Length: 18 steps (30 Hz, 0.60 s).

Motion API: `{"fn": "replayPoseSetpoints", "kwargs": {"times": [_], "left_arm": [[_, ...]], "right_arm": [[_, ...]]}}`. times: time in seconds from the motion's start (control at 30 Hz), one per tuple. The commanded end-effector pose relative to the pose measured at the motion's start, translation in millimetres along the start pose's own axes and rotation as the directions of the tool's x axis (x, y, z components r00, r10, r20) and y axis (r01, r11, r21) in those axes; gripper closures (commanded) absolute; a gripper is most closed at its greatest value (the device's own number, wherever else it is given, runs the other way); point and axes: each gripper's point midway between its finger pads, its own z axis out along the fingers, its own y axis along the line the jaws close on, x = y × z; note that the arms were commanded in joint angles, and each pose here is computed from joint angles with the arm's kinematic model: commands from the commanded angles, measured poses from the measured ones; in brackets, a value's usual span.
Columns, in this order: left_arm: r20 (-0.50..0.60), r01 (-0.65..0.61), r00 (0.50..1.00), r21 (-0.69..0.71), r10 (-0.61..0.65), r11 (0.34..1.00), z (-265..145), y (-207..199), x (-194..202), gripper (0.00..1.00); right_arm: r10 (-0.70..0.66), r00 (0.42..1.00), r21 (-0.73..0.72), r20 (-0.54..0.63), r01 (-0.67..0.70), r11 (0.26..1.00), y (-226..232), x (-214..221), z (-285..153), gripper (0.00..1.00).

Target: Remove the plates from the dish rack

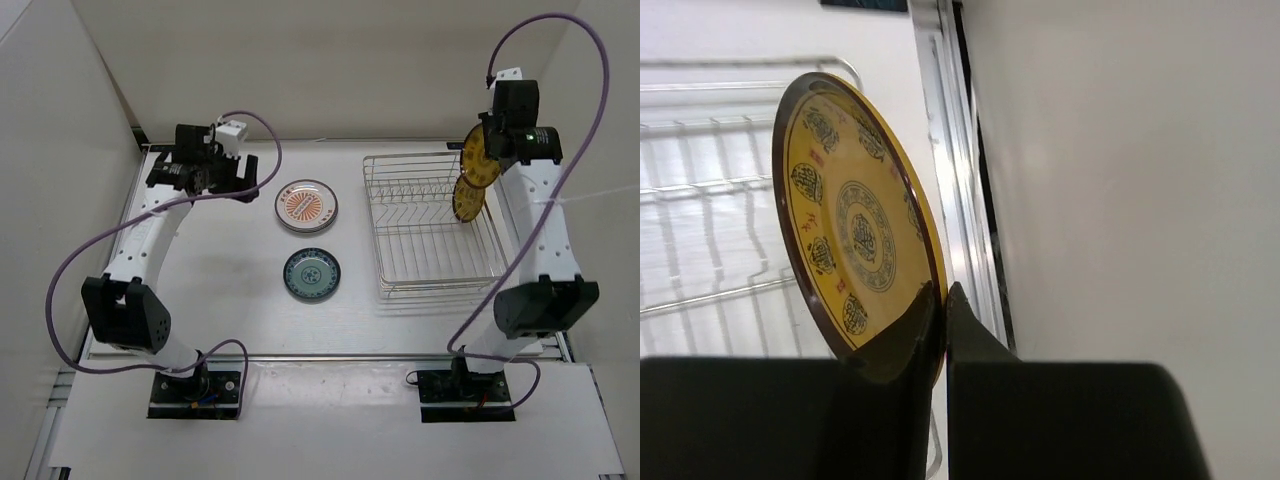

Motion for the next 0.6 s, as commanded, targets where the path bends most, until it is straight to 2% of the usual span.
{"fn": "replayPoseSetpoints", "kwargs": {"times": [0.0, 0.03, 0.13, 0.17, 0.2, 0.27, 0.3, 0.37, 0.47, 0.57], "left_arm": [[0.166, -0.078, 0.984, 0.128, 0.056, 0.989, -13.4, -36.9, -60.8, 0.0], [0.163, -0.094, 0.984, 0.166, 0.067, 0.982, -6.7, -49.2, -63.1, 0.0], [0.256, -0.174, 0.962, 0.3, 0.097, 0.938, -10.8, -85.9, -90.1, 0.0], [0.265, -0.19, 0.959, 0.357, 0.095, 0.915, -9.3, -102.7, -92.7, 0.0], [0.303, -0.232, 0.948, 0.44, 0.1, 0.867, -20.3, -123.6, -99.5, 0.0], [0.279, -0.244, 0.955, 0.542, 0.101, 0.804, -13.5, -156.8, -96.9, 0.0], [0.31, -0.275, 0.945, 0.584, 0.103, 0.764, -25.6, -173.8, -110.0, 0.0], [0.294, -0.289, 0.949, 0.654, 0.117, 0.699, -19.7, -207.4, -108.2, 0.0], [0.283, -0.322, 0.944, 0.698, 0.167, 0.64, -12.8, -247.5, -104.7, 0.0], [0.283, -0.338, 0.94, 0.703, 0.19, 0.625, -6.8, -269.1, -105.7, 0.0]], "right_arm": [[0.068, 0.991, -0.057, 0.117, -0.062, 0.996, -3.7, -21.3, -51.5, 0.99], [0.075, 0.99, -0.101, 0.116, -0.063, 0.993, 3.3, -18.8, -55.3, 0.99], [0.089, 0.985, -0.321, 0.147, -0.037, 0.946, 39.4, -13.4, -76.1, 0.99], [0.106, 0.979, -0.464, 0.175, -0.013, 0.886, 61.3, -15.2, -91.0, 0.99], [0.107, 0.979, -0.525, 0.173, 0.0, 0.851, 73.7, -11.7, -95.7, 0.99], [0.077, 0.982, -0.634, 0.174, 0.052, 0.772, 98.8, -0.4, -101.0, 0.99], [0.083, 0.98, -0.706, 0.182, 0.071, 0.705, 111.5, 1.5, -108.3, 0.99], [0.061, 0.979, -0.781, 0.197, 0.119, 0.613, 128.9, 11.3, -113.5, 0.99], [0.085, 0.968, -0.871, 0.234, 0.17, 0.46, 147.4, 12.2, -134.7, 0.99], [0.104, 0.97, -0.902, 0.219, 0.16, 0.401, 155.2, 9.4, -138.2, 0.99]]}}
